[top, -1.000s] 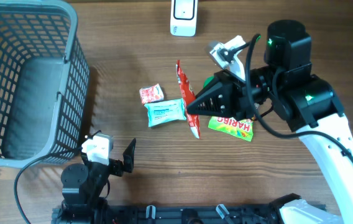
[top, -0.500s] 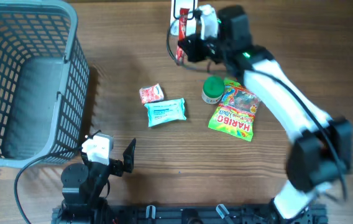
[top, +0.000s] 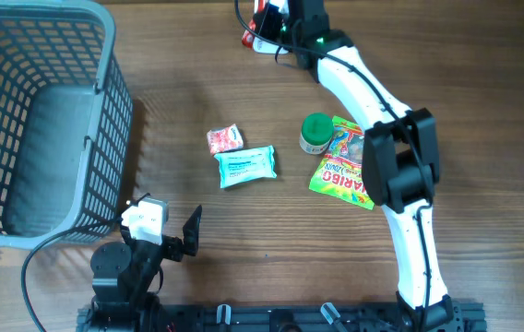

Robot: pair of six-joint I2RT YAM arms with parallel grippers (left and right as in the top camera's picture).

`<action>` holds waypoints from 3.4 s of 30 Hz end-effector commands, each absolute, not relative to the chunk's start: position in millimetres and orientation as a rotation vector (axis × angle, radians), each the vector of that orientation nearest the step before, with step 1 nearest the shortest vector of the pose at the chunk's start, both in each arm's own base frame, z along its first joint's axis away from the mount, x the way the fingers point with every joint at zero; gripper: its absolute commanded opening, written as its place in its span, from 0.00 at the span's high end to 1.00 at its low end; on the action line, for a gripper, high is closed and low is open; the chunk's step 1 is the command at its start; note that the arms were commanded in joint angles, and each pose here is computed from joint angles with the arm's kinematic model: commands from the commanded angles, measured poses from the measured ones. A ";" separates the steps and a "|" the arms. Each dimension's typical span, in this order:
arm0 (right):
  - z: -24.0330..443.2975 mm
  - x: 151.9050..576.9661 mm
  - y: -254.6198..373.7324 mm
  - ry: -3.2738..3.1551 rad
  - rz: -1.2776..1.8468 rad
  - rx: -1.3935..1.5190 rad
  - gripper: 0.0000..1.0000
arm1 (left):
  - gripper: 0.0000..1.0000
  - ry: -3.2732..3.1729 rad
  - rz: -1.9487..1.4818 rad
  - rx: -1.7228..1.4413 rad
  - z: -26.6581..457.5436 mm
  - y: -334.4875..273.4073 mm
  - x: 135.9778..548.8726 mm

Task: Scan the item barcode
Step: 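Hold the sachet in front of the white scanner, then carry the sachet to the table's right side and release it, then reach the right gripper to the green-lidded jar and grasp it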

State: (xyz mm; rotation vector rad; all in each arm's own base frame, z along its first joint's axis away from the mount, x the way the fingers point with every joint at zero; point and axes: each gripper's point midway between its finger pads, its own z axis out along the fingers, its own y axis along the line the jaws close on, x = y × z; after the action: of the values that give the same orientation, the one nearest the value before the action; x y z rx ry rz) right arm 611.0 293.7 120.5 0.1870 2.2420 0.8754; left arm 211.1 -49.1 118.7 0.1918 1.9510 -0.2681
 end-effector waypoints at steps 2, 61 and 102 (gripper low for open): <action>110.1 614.9 298.7 2.247 0.926 0.290 0.95 | 0.00 1.953 -0.249 0.187 116.7 -46.2 211.9; 175.7 405.2 52.4 2.896 0.766 0.585 0.00 | 0.00 1.954 -0.250 0.187 116.4 -46.2 211.9; -5.0 391.6 174.8 3.131 0.027 0.344 0.27 | 0.00 1.955 -0.250 0.187 116.3 -46.2 211.9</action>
State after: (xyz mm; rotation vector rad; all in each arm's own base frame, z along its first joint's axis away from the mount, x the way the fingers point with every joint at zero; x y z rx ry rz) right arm 398.8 170.4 10.0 0.3540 3.0899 0.0274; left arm 211.1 -49.1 118.6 0.1918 1.9514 -0.2681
